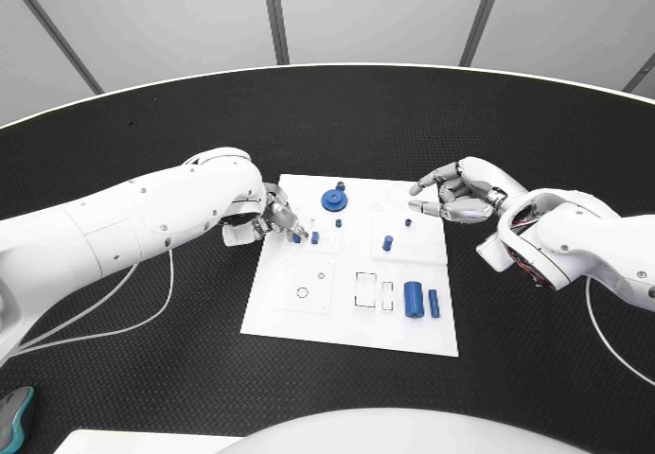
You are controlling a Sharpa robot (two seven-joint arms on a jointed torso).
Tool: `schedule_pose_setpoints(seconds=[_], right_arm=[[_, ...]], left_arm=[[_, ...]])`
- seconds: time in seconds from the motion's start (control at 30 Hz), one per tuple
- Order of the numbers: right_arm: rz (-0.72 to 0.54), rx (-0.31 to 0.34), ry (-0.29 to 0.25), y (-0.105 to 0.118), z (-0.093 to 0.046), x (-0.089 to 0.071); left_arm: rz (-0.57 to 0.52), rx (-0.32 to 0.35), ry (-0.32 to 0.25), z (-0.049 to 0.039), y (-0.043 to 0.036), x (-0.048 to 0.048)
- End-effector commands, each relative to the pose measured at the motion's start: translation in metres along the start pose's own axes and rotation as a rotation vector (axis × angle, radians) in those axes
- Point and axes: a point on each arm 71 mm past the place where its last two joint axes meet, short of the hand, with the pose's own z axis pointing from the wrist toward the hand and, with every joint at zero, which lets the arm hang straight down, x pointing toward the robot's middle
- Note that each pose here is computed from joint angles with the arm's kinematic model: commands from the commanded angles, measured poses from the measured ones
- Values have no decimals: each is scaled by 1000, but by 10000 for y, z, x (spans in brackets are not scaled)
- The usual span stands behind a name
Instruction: Assemble the parts on the task board
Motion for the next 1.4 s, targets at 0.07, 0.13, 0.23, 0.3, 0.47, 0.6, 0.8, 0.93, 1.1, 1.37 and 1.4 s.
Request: schedule_pose_setpoints(seconds=[0.07,0.13,0.23,0.3,0.47,0.6,0.8,0.93,1.1,1.37,1.4], right_arm=[[0,0,-1,-1,0,-2],[0,0,-2,-2,0,-3],[0,0,-3,-3,0,-5],[-1,0,-3,-4,1,-5],[-1,-1,-4,-4,5,-6],[-1,-1,-3,-6,9,-5],[-2,-1,-4,-10,18,-7],[-3,-2,-4,-10,27,-3],[-3,-2,-4,-13,32,-4],[-5,0,-11,-29,40,-16],[-5,0,-12,-30,41,-16]], left_arm=[[-3,-1,-2,-1,11,-3],[-6,-2,-4,-3,19,-5],[-12,-2,-8,-7,36,-9],[-17,-3,-11,-9,47,-13],[-27,0,-19,-15,61,-18],[-50,6,-23,-22,73,-20],[-91,18,-28,-36,101,-24],[-117,27,-23,-47,118,-22],[-140,35,-35,-71,163,-38],[-238,270,-161,-189,9,-192],[-249,313,-177,-204,-34,-204]])
